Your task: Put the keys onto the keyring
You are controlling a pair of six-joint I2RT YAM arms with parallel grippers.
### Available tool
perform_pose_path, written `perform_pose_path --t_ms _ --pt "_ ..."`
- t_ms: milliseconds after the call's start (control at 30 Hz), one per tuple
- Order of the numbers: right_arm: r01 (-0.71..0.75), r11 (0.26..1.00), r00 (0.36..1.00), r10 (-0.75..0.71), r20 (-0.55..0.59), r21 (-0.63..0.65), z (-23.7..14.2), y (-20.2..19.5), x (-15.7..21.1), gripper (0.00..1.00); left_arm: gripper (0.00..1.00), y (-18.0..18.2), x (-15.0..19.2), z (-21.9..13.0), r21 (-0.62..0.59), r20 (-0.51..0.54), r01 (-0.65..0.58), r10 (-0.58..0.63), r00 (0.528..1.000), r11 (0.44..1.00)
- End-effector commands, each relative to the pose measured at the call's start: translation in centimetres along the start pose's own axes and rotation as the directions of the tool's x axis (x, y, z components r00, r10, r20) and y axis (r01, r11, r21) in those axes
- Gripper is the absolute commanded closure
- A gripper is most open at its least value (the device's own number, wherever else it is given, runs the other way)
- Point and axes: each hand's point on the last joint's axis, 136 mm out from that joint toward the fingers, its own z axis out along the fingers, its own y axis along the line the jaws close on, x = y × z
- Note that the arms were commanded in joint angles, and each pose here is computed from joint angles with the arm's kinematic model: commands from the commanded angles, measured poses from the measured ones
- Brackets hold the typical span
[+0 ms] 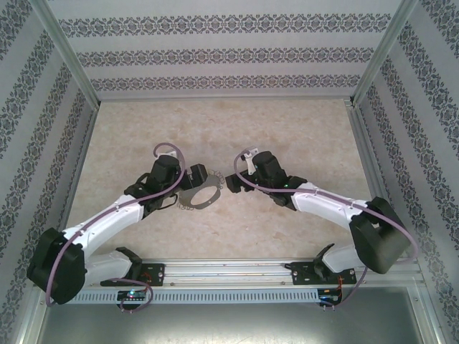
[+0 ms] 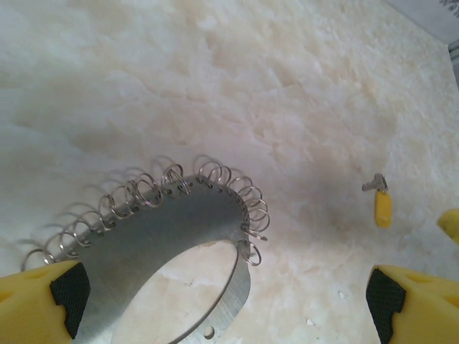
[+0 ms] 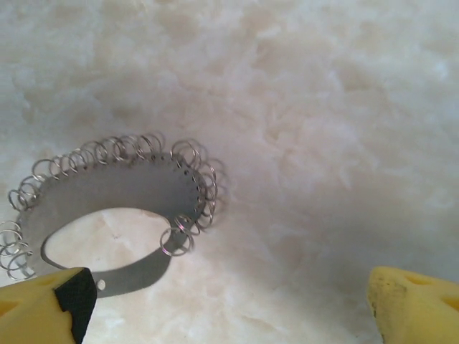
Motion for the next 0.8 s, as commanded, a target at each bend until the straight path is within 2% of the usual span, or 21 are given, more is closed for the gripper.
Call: perform_pose_path --t_ms 0,67,133,200,400,567,767 --pt "0.084 0.996 0.996 -0.084 0.014 -0.012 -0.5 0.6 -0.4 0.02 0.00 0.6 -1.7 -1.2 -0.030 0.047 -0.009 0.010 0.999 1.000" --pt "0.105 0.993 0.995 -0.105 0.003 -0.050 -0.3 1.5 -0.4 0.04 0.00 0.7 -2.4 -1.6 -0.029 0.062 -0.006 0.007 0.998 1.000" --pt "0.137 0.987 0.990 -0.140 -0.024 -0.084 0.3 2.5 0.1 0.10 0.00 1.1 -3.2 -2.0 -0.032 0.076 0.002 0.000 0.997 0.999" --pt "0.171 0.978 0.980 -0.181 -0.076 -0.122 1.2 3.6 1.0 0.22 0.00 1.5 -4.2 -2.4 -0.037 0.092 0.013 -0.009 0.996 0.999" --pt "0.253 0.945 0.934 -0.295 -0.201 -0.208 3.9 5.8 4.4 0.44 0.00 2.4 -6.5 -3.5 -0.035 0.139 0.050 -0.045 0.989 0.998" --pt "0.268 0.933 0.912 -0.326 -0.248 -0.239 5.6 6.3 5.9 0.53 0.00 2.6 -7.2 -3.9 -0.025 0.151 0.064 -0.060 0.987 0.998" --pt "0.262 0.931 0.900 -0.331 -0.284 -0.254 7.4 6.5 6.7 0.55 0.00 2.7 -7.4 -3.9 -0.023 0.151 0.068 -0.064 0.986 0.997"
